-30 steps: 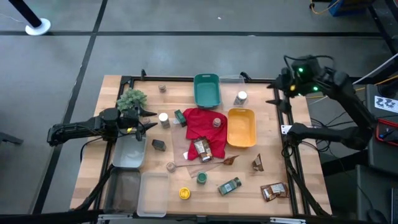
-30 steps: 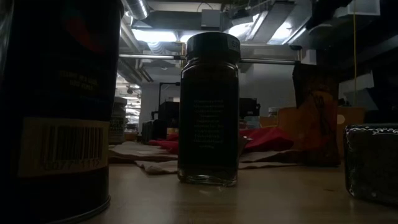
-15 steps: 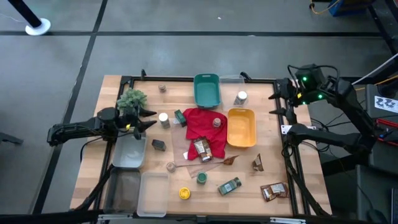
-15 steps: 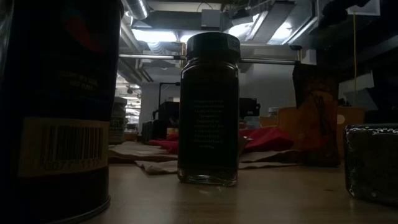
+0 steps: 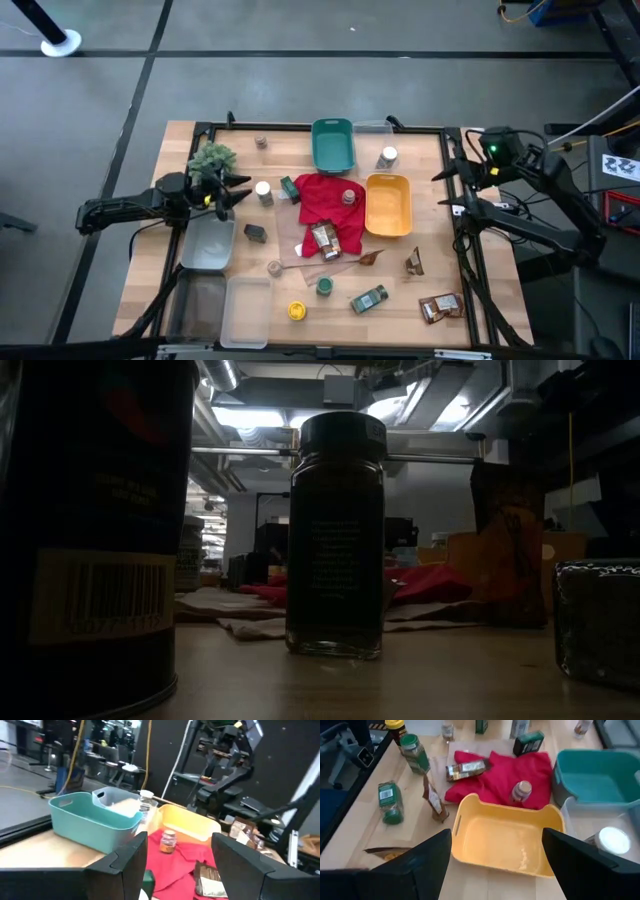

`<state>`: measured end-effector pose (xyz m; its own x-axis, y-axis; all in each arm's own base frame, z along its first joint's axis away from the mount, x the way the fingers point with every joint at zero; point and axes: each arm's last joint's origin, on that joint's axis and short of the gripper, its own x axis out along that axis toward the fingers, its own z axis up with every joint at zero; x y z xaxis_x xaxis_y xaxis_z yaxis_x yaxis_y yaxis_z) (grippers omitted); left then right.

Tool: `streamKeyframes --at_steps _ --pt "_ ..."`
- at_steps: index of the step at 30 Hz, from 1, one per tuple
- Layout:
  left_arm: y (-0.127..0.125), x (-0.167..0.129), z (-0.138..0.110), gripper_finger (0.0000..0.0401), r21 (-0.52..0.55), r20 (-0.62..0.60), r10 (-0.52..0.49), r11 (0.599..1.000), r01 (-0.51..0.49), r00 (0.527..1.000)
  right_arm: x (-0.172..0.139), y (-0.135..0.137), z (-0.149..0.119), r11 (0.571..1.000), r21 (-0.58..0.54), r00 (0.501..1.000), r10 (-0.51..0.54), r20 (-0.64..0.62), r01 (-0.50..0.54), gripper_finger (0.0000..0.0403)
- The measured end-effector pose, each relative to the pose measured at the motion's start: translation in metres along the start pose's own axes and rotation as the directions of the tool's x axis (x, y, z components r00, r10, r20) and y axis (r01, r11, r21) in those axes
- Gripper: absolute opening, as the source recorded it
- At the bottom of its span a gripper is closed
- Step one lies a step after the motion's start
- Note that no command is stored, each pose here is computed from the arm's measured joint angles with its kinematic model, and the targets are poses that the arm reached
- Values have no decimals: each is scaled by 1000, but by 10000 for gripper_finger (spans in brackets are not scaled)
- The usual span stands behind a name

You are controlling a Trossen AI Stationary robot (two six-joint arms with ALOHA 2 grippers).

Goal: Sort spices by type
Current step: Put the white seasoning into the top right transparent bin

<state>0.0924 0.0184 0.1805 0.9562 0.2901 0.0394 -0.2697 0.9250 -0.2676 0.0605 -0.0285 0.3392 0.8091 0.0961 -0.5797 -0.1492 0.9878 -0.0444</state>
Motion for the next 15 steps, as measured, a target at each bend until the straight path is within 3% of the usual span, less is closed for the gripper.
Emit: streamKeyframes --at_steps 5,9,15 --pt "-1 0 12 205 -69 132 45 997 -36 990 -1 2 -1 1000 -5 1000 -5 6 5 310" --pt "-3 5 19 205 -21 197 52 999 -49 979 -1 2 -1 1000 -4 1000 -5 6 5 310" --pt "-9 21 32 205 57 120 82 994 -90 989 -1 0 0 1000 -12 1000 -25 6 25 310"
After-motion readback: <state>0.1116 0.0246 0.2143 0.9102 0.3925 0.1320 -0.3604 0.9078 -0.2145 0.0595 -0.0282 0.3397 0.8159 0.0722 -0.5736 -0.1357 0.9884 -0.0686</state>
